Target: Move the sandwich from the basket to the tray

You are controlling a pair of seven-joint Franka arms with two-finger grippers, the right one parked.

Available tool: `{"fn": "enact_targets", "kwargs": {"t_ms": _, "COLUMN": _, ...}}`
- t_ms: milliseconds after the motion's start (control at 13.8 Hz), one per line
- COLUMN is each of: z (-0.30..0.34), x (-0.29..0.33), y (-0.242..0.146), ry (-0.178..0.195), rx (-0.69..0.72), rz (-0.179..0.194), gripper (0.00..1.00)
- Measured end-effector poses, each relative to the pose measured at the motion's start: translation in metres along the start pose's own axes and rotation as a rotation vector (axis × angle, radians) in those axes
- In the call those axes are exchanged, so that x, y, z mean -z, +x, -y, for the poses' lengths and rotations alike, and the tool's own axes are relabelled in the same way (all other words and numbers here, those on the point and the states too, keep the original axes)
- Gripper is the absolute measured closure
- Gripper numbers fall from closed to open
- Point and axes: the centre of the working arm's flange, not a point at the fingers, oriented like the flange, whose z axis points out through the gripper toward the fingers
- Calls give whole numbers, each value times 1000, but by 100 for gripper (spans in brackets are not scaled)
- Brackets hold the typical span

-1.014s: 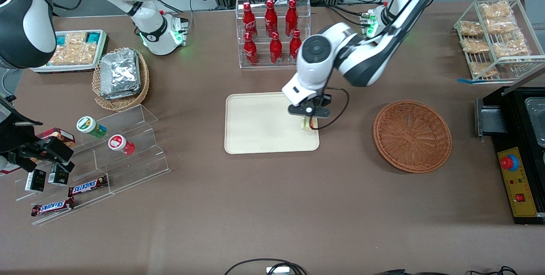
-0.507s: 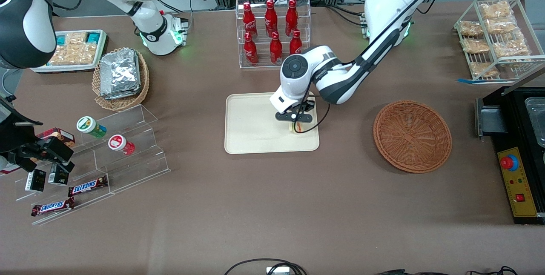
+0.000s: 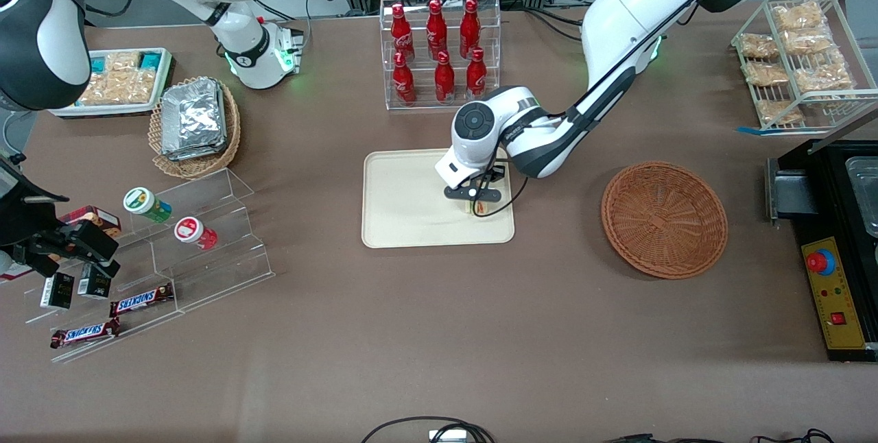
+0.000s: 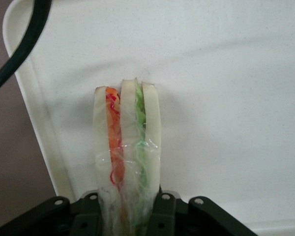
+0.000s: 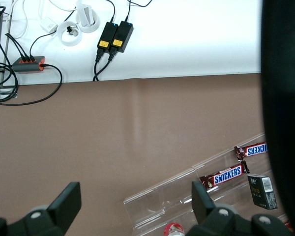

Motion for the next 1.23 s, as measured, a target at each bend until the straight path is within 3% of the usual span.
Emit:
{"fn": "enact_targets", "kwargs": {"t_ms": 435, "z": -2, "x": 0, "y": 1, "ry": 7, "rx": -13, "rz": -16, "gripper": 7}}
{"fn": "enact_targets", "kwargs": {"t_ms": 507, "z": -2, "x": 3, "y": 4, "ry": 3, "rx": -8, "rz": -21, "gripper": 1}}
{"fn": "enact_targets", "kwargs": {"t_ms": 652, "z": 1, "x": 17, "y": 14, "ry": -1, "rx": 11, "rz": -41, "gripper": 1}}
{"fn": "enact_targets", "kwargs": {"t_ms": 942, "z": 28, "x": 84, "y": 57, "ry": 68, "rx": 132, "rz": -74, "gripper": 1}}
{"fn": "enact_targets", "kwargs": {"t_ms": 1232, "z": 86, "x": 160, "y": 99, "ry": 59, "rx": 279, "rz": -133, "gripper": 1}}
